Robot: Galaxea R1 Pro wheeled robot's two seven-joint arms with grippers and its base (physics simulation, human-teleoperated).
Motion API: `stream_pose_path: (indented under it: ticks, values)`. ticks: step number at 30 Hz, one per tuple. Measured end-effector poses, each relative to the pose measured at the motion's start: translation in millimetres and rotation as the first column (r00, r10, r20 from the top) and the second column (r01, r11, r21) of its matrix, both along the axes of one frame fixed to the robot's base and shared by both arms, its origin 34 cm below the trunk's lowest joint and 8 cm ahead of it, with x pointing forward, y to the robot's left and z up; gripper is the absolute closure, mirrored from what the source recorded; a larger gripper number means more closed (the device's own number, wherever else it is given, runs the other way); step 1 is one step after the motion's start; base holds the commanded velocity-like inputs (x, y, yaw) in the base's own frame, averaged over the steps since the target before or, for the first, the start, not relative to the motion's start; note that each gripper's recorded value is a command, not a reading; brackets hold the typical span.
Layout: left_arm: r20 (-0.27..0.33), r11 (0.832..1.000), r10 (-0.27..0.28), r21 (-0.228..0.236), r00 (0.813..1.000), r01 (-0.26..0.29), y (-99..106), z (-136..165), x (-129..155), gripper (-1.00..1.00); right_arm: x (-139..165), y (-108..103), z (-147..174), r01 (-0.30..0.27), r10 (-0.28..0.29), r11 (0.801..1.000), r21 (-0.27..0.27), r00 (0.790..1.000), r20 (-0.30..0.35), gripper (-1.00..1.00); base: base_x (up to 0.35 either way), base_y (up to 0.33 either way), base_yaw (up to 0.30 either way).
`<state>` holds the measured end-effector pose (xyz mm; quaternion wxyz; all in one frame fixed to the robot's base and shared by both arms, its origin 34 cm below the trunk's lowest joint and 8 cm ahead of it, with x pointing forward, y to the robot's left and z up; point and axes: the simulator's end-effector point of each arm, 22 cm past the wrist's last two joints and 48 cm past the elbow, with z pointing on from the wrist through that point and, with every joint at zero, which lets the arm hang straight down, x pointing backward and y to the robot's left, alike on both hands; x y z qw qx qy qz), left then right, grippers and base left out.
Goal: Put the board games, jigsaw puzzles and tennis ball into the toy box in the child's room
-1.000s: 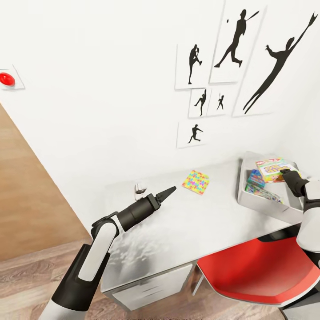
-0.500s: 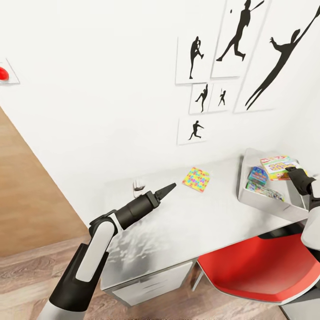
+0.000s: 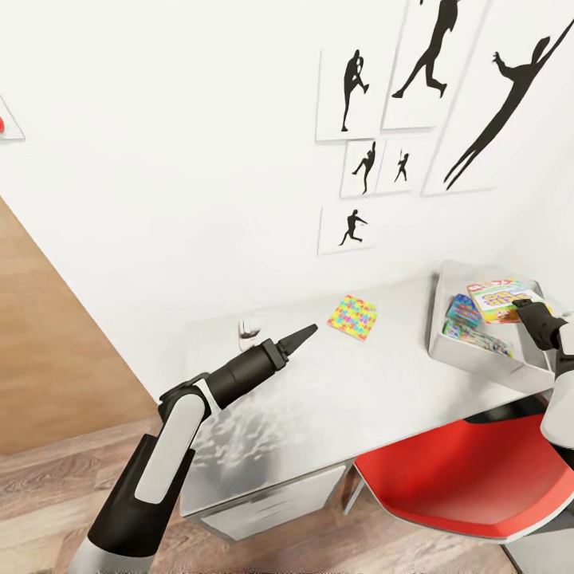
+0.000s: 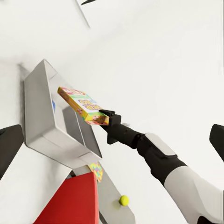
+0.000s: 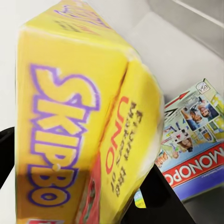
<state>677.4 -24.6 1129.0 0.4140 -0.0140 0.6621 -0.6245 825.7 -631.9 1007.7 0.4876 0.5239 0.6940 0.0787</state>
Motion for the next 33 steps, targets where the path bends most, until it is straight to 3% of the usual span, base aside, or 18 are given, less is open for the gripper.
stream_pose_path:
  ticks: [11,17,25,33]
  values:
    - [0.017,0.999,-0.026,0.028,1.000,0.026,-14,38,30,-1.00,0,-1,-11,-0.001,0.001,1.000,0.000,1.000,-0.017,1.00,0.000,0.000,0.000]
    - [-0.063,0.998,-0.057,0.027,0.996,0.059,-32,57,42,-1.00,1,-2,-16,-0.003,0.003,1.000,-0.001,1.000,-0.024,1.00,0.000,0.000,0.000]
    - [-0.160,0.992,-0.103,0.054,0.982,0.113,-54,57,42,-1.00,3,-3,-19,-0.003,0.003,1.000,-0.004,1.000,-0.028,1.00,0.000,0.000,0.000]
    - [-0.199,0.989,-0.117,0.070,0.973,0.133,-60,51,43,-1.00,3,-6,-24,0.000,0.000,1.000,-0.008,0.999,-0.035,1.00,0.000,0.000,0.000]
